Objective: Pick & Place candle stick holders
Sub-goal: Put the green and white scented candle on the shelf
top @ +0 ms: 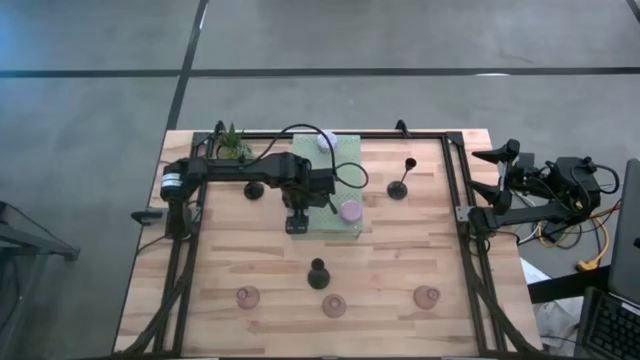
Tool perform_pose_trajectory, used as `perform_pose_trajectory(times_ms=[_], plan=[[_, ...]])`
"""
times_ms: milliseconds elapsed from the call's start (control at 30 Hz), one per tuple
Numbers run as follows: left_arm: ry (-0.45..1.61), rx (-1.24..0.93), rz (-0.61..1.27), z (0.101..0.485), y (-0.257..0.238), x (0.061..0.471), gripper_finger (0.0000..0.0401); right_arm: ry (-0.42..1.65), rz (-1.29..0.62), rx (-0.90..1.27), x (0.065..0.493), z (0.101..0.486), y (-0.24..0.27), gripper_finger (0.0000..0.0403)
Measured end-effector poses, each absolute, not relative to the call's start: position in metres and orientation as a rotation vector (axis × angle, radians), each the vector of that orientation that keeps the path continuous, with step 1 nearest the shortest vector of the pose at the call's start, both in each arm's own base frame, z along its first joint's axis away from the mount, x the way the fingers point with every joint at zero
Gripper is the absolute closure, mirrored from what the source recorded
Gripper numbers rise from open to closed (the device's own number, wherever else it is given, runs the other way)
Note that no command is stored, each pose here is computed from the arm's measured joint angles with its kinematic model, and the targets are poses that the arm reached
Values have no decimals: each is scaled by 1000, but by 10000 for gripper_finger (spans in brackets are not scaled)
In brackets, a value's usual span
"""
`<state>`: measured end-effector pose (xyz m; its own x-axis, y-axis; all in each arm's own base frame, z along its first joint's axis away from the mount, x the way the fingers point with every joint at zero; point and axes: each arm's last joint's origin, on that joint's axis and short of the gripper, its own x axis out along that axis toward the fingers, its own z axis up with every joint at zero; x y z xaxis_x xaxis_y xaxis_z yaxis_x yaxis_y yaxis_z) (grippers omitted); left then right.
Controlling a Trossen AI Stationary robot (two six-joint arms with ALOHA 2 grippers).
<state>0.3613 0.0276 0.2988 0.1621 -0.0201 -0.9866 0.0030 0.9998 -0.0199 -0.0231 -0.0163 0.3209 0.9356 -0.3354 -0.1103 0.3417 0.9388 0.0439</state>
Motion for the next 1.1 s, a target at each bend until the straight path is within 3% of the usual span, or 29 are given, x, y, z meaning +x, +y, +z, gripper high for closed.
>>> perform_pose_trajectory(times_ms=[1100], plan=[[1382,2,12,298,30,364,61,102,-346,63,-23,321,-16,3]])
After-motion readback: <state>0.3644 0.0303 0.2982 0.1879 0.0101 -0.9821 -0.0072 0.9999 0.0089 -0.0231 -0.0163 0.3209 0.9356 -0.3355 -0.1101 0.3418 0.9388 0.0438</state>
